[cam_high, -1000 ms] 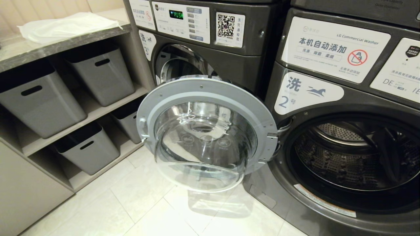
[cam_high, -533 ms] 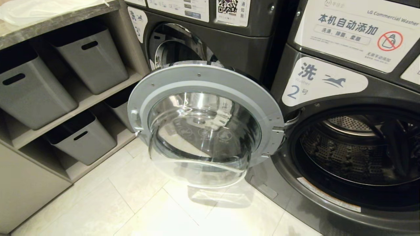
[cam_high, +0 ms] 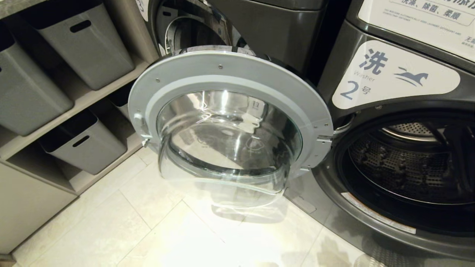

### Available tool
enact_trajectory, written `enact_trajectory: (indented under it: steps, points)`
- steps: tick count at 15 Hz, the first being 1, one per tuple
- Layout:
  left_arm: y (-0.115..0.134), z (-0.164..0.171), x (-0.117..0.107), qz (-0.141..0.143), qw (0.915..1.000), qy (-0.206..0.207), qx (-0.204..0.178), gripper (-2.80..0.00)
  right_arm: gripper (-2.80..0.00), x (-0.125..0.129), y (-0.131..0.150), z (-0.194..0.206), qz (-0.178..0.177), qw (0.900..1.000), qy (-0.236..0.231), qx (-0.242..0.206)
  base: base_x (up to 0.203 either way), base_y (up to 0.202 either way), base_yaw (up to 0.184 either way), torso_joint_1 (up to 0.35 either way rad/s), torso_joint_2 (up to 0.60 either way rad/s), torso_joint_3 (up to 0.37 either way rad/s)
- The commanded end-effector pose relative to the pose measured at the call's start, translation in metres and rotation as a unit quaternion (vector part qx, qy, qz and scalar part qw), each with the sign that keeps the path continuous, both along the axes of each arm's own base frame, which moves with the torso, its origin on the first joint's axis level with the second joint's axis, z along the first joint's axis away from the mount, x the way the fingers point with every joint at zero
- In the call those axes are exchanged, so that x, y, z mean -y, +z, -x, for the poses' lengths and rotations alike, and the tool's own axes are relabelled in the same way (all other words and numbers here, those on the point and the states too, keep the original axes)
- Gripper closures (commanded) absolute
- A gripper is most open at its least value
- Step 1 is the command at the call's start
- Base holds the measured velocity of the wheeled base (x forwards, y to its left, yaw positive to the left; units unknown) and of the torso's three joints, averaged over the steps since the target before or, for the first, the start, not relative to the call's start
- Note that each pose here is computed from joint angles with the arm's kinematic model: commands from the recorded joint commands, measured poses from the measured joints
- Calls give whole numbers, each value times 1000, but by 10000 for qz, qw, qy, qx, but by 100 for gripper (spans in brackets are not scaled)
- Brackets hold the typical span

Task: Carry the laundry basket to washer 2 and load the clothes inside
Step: Place the clothes into the washing machine

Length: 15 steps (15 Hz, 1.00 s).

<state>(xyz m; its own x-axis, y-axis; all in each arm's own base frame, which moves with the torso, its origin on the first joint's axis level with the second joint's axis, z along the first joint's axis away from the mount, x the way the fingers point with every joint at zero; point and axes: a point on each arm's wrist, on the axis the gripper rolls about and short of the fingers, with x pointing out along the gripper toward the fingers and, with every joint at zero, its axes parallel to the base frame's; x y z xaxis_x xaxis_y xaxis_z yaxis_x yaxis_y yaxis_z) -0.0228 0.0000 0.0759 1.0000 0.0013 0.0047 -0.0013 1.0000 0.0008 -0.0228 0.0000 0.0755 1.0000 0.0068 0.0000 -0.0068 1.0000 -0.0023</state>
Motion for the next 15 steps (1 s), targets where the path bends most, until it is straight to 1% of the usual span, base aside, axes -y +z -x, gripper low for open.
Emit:
enact_trajectory:
  steps: [1, 7, 10, 13, 14, 15]
  points:
    - [0, 0, 0, -11, 10000, 0, -9, 0, 0, 0, 0, 0, 4, 10000, -3, -8, 0, 0, 0, 6, 3, -193]
    - [0, 0, 0, 9, 10000, 1, -14, 0, 0, 0, 0, 0, 4, 10000, -3, -8, 0, 0, 0, 1, 3, -170]
    - [0, 0, 0, 4, 10000, 1, -8, 0, 0, 0, 0, 0, 13, 10000, -3, -8, 0, 0, 0, 2, 2, -24]
    - [0, 0, 0, 27, 10000, 1, -8, 0, 0, 0, 1, 1, 41, 9999, -50, -126, 0, 0, 0, 0, 0, 0]
    - [0, 0, 0, 27, 10000, 1, -8, 0, 0, 0, 5, 3, 92, 9998, -89, -152, 0, 0, 0, 0, 0, 0]
    - [0, 0, 0, 20, 10000, 1, -8, 0, 0, 1, 17, 8, 135, 9996, -188, -143, 0, 0, 0, 0, 0, 0]
